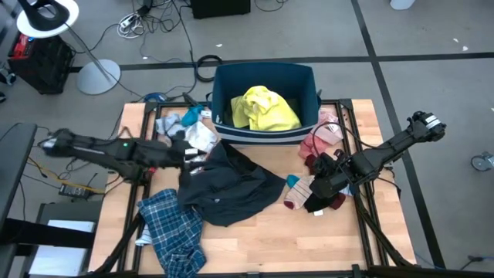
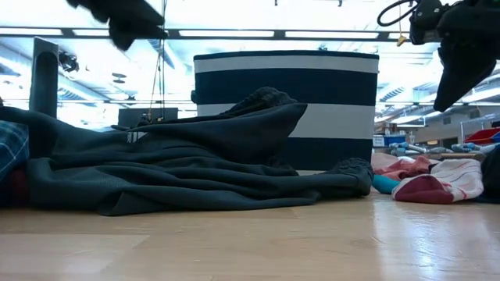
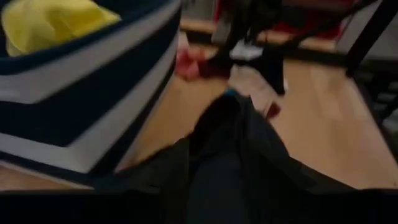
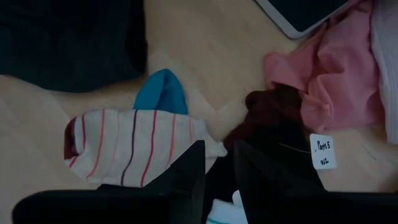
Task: Sort clothes
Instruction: Put the black shorts into the blue bin
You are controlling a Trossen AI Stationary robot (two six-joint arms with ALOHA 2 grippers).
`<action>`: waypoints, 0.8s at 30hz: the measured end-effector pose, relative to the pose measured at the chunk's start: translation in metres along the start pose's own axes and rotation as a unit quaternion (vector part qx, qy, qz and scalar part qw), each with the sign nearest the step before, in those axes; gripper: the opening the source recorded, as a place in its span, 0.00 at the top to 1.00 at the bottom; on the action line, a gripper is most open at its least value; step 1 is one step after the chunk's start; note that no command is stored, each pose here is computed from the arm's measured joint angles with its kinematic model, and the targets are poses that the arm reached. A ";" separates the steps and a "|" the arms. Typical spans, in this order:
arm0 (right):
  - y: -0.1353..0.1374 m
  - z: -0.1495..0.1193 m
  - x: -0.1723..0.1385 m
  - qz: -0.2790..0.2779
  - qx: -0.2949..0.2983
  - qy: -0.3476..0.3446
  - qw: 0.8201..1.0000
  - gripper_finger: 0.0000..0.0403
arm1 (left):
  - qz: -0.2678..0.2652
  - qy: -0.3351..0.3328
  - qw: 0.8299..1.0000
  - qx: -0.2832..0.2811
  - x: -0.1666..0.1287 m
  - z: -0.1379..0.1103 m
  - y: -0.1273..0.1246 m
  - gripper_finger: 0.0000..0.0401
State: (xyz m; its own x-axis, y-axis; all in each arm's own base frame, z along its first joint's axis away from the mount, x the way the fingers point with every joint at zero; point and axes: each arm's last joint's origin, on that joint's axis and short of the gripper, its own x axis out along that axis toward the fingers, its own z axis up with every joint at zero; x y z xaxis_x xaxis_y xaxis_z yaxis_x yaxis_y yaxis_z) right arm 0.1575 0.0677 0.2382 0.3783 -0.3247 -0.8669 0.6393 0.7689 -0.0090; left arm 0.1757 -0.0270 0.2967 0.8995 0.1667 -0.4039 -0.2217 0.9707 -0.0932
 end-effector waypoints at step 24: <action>0.000 -0.001 0.000 0.000 -0.011 0.007 1.000 0.79 | 0.118 0.131 0.983 -0.048 0.035 -0.020 -0.074 0.54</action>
State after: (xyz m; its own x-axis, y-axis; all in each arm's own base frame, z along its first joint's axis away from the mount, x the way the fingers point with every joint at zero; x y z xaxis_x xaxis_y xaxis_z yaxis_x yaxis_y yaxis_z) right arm 0.1568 0.0677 0.2379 0.3694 -0.3176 -0.8733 0.6238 0.7813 -0.0202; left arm 0.2163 -0.0965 0.2707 0.6936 0.3218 -0.6445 -0.4573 0.8880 -0.0488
